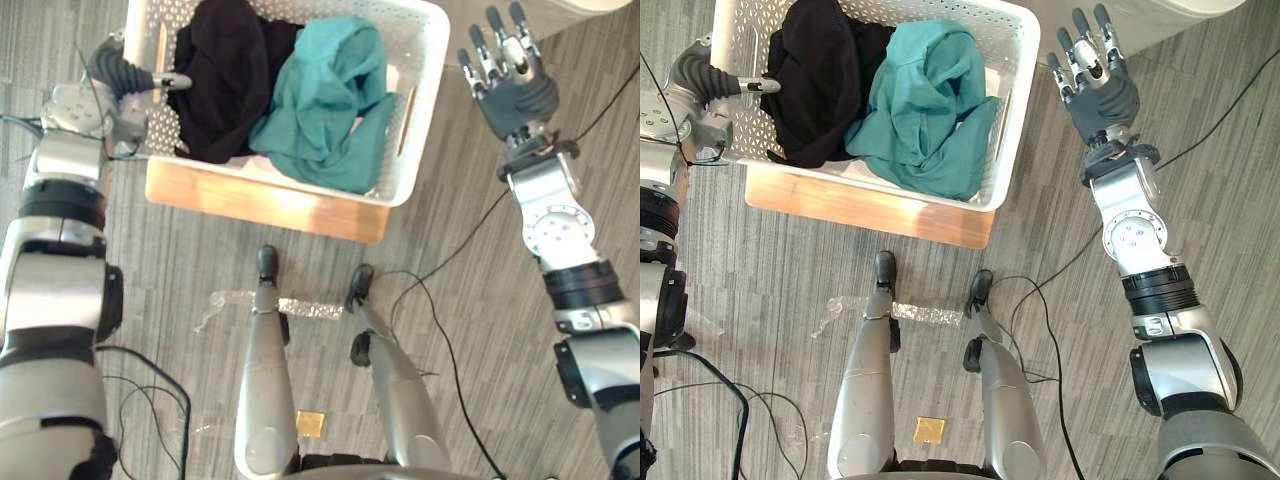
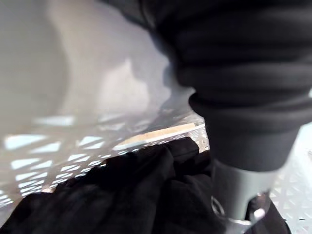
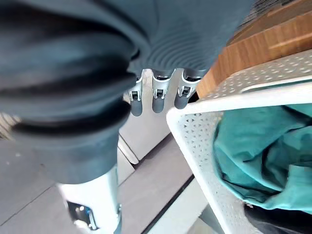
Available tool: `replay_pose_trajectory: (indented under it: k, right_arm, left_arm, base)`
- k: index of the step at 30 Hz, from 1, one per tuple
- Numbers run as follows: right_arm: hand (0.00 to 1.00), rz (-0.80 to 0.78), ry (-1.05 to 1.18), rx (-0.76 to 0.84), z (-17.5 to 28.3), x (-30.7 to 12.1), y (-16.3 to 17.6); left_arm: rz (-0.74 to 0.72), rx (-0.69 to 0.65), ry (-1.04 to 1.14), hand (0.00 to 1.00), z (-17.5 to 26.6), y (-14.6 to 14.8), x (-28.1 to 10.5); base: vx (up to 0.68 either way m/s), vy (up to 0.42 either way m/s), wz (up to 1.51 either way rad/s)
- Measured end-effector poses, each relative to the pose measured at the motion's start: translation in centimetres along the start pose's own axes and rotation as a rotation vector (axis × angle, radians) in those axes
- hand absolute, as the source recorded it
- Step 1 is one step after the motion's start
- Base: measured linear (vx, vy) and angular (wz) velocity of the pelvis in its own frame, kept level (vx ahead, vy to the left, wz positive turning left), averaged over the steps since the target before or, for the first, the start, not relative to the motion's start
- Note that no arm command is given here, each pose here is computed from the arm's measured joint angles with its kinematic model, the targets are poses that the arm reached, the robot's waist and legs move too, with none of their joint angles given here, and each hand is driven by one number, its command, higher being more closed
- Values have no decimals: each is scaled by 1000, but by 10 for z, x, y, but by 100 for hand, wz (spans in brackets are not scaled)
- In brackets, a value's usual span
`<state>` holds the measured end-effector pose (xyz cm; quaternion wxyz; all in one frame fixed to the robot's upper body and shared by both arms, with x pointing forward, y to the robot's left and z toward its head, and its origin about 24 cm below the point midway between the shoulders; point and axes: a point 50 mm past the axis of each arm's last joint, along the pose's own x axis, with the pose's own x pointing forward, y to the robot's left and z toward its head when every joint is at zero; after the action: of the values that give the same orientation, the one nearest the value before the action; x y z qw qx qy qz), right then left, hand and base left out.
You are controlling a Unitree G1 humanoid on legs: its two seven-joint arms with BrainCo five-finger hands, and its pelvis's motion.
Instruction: Pick up the laundry basket with both hands and put the clothes into the washing machine.
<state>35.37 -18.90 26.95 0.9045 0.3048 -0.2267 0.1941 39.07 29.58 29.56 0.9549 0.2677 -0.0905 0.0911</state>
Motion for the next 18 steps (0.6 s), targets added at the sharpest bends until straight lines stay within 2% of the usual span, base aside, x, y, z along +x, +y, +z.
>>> replay_pose_trajectory:
  k: [7,13,15,18]
  right_arm:
    - [0,18,171,-118,-25,-5,-6]
    - [0,-122,364,-329,-43,-10,-44]
    - [0,-172,461,-366,-58,-18,-58]
    - [0,-207,478,-375,-62,-19,-64]
  left_arm:
    - [-14,31,-5,0,-3,-2,-1]
    - [-33,80,6,0,-6,-1,-3]
    - [-43,82,2,0,-6,-3,-2]
    - [-43,62,-2,0,-6,-4,-2]
  base:
    - [0,0,0]
    - [11,-8,-1]
    - [48,-31,-2]
    - [53,-23,-1]
